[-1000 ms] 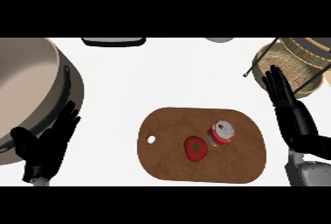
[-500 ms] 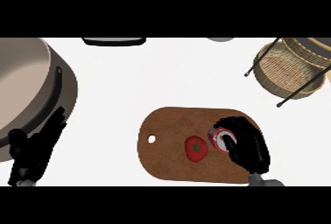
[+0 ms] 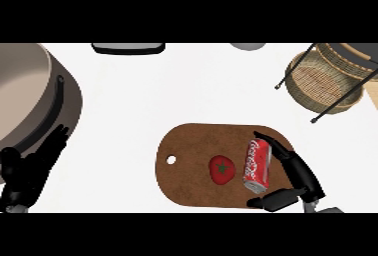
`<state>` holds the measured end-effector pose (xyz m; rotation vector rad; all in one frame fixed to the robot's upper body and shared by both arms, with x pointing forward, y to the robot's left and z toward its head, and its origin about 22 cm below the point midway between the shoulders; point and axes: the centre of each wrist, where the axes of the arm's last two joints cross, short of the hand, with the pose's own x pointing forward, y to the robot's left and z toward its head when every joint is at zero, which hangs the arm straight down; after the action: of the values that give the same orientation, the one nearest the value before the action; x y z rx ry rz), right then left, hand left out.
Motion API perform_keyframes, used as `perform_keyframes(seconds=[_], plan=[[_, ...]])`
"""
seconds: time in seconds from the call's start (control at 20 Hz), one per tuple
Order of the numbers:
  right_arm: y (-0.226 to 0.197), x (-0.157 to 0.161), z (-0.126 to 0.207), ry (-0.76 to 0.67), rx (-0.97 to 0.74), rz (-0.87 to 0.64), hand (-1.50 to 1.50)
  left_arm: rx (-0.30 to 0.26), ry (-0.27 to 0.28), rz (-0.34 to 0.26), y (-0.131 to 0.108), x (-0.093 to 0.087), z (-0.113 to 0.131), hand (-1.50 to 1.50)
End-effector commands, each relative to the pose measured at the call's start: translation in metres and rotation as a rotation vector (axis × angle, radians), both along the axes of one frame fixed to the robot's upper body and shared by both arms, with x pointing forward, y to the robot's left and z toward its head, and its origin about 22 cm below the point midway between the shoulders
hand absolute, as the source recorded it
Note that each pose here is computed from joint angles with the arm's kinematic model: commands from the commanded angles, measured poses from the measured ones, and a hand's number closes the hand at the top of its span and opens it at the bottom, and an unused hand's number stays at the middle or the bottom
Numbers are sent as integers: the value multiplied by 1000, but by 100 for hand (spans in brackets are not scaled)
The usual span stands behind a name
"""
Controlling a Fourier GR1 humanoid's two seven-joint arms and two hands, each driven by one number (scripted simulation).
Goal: Pick the tomato from the cutting board and place it in the tiered basket
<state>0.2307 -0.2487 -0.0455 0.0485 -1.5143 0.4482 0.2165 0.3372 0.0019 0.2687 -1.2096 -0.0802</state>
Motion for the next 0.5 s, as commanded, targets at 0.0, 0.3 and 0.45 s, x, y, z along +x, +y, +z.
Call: perform_keyframes(seconds=[0.0, 0.3, 0.45], plan=[[-3, 11, 13, 58, -278, 87, -150, 3, 9, 19, 21, 1, -2, 0], [29, 60, 93, 166, -341, 343, -150, -4, 0, 7, 19, 8, -7, 0], [54, 57, 108, 173, -307, 339, -150, -20, 14, 14, 2, 6, -17, 0]])
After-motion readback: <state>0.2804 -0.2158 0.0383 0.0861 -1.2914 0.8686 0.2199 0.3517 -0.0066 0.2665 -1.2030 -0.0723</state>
